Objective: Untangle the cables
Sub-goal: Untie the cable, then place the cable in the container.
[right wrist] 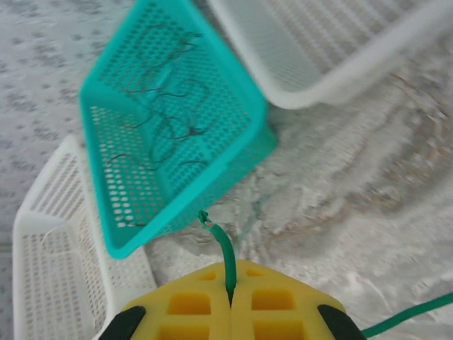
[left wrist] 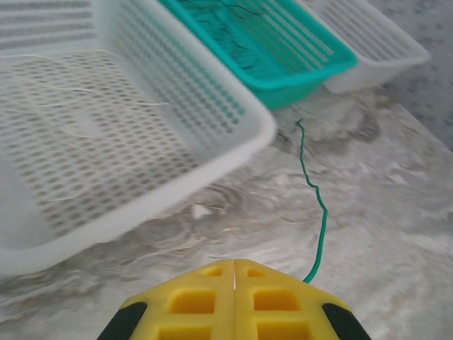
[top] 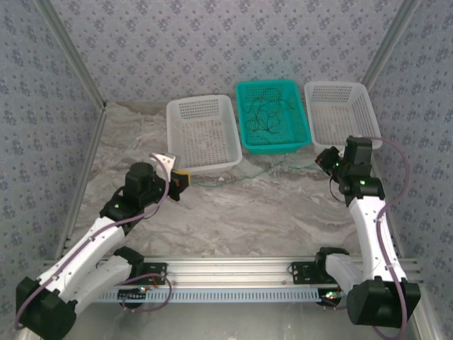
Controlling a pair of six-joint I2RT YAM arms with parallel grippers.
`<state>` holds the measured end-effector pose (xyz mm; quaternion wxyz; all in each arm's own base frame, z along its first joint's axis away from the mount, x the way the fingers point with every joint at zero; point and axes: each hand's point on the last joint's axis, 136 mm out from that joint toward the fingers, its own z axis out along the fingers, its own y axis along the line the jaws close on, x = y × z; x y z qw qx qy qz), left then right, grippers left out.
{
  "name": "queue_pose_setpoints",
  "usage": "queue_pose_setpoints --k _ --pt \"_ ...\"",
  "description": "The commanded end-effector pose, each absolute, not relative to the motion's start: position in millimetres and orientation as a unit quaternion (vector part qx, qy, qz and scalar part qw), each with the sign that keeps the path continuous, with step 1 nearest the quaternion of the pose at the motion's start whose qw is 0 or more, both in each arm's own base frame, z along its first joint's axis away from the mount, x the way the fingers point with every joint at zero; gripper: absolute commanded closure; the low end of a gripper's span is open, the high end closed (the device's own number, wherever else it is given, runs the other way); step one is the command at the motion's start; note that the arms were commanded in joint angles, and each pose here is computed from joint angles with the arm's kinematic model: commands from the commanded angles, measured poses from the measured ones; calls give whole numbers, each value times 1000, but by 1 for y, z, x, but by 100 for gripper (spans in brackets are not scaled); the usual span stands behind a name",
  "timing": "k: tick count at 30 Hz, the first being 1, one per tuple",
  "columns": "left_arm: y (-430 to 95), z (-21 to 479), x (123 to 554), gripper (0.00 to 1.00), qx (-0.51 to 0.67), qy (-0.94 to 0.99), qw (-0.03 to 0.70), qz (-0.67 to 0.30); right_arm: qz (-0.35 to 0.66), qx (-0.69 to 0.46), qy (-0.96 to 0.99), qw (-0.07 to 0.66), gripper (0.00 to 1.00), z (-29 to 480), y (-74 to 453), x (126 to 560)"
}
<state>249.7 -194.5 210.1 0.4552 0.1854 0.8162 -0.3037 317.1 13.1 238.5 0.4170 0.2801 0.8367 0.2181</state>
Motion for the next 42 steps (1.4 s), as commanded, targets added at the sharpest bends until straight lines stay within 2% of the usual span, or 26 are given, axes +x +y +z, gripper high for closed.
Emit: queue_pose_setpoints --k 1,6,9,12,19,22,26,33,36,39,42 --pt "-220 243 247 100 236 773 479 -341 235 182 835 463 100 276 40 327" --pt "-249 246 237 100 296 754 459 -366 180 115 815 539 100 313 53 338" --pt "-266 248 230 100 327 741 439 -388 98 154 778 601 100 332 24 355" --pt "-277 247 228 100 337 736 432 -398 58 180 763 618 100 338 6 377" --pt "-281 239 242 100 294 749 456 -380 21 201 787 583 100 330 -10 444" --pt "-283 238 240 100 293 746 458 -383 -21 276 795 539 100 297 -57 470" --pt "-281 236 238 100 299 750 455 -376 5 354 791 499 100 252 -108 508" --pt "-276 237 238 100 296 753 461 -364 -4 409 805 429 98 192 -147 551" --pt "-274 237 240 100 291 755 464 -360 25 404 824 397 66 176 -139 566" --pt "-273 238 242 100 287 757 468 -355 36 392 829 398 40 191 -128 567" --pt "-273 240 246 100 282 757 473 -351 40 378 822 423 23 217 -114 558"
